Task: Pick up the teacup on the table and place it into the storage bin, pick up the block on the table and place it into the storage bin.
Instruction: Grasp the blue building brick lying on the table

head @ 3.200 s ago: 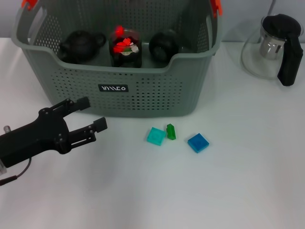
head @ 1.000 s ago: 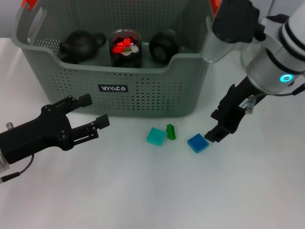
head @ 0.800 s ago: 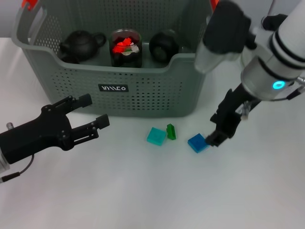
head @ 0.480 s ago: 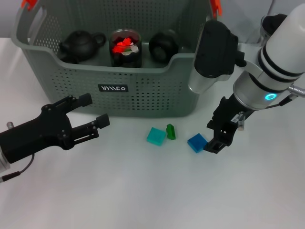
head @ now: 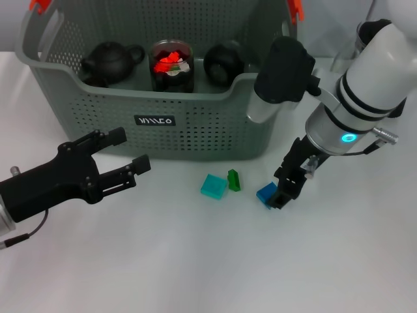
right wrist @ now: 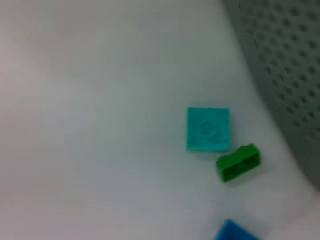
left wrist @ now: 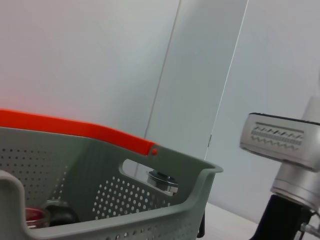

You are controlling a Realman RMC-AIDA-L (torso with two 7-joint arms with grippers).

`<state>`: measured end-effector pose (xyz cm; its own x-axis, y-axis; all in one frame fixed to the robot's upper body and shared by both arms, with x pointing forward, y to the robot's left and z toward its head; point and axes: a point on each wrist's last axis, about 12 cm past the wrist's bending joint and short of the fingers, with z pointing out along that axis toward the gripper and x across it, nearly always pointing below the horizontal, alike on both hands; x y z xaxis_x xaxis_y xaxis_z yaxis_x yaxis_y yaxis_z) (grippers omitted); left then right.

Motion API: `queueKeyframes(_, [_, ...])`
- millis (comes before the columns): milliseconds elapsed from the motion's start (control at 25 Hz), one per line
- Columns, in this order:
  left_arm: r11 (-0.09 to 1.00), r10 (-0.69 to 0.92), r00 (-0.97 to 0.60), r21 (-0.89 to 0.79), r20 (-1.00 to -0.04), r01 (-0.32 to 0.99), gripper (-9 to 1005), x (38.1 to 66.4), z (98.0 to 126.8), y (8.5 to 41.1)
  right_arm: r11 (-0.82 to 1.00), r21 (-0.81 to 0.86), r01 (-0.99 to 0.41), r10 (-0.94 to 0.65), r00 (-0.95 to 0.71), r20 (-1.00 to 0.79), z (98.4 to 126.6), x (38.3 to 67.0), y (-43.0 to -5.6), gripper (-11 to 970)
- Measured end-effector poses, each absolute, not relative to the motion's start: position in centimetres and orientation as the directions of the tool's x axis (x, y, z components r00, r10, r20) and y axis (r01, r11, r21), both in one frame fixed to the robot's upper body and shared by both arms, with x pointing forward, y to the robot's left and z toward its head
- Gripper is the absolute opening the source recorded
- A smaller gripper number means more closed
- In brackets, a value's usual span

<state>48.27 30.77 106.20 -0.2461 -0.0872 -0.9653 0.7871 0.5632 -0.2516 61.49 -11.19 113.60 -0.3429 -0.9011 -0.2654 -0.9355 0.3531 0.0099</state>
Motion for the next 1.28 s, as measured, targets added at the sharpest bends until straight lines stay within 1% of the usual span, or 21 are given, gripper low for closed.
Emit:
queueKeyframes(160, [0.562,-0.091,-0.249,-0.256,-0.964,0.787,829,48.3,106.1,30.7,0.403,0.012,-0.915,-0.880,-0.391,-0.269,113.5,61.8,-11.0,627])
queueKeyframes(640, [0.567,-0.090,-0.251,-0.257,-0.964,0.783,830,48.2,106.1,30.7,0.427,0.035,-0.904,-0.864,-0.419,-0.280,113.4,61.7,-10.9,645])
queueKeyframes(840, [0.567,-0.090,-0.252,-0.258,-0.964,0.782,830,48.3,106.0,30.7,0.419,0.007,-0.908,-0.877,-0.406,-0.258,112.6,61.7,-11.0,651])
queueKeyframes(1080, [0.568,-0.088,-0.253,-0.257,-0.963,0.782,829,48.4,106.0,30.6,0.416,0.005,-0.909,-0.876,-0.403,-0.264,112.2,61.7,-10.7,868])
queueKeyframes(1280, [0.568,-0.088,-0.252,-0.257,-0.964,0.782,829,48.4,106.0,30.6,0.419,0.018,-0.908,-0.873,-0.408,-0.268,112.1,61.6,-10.6,931])
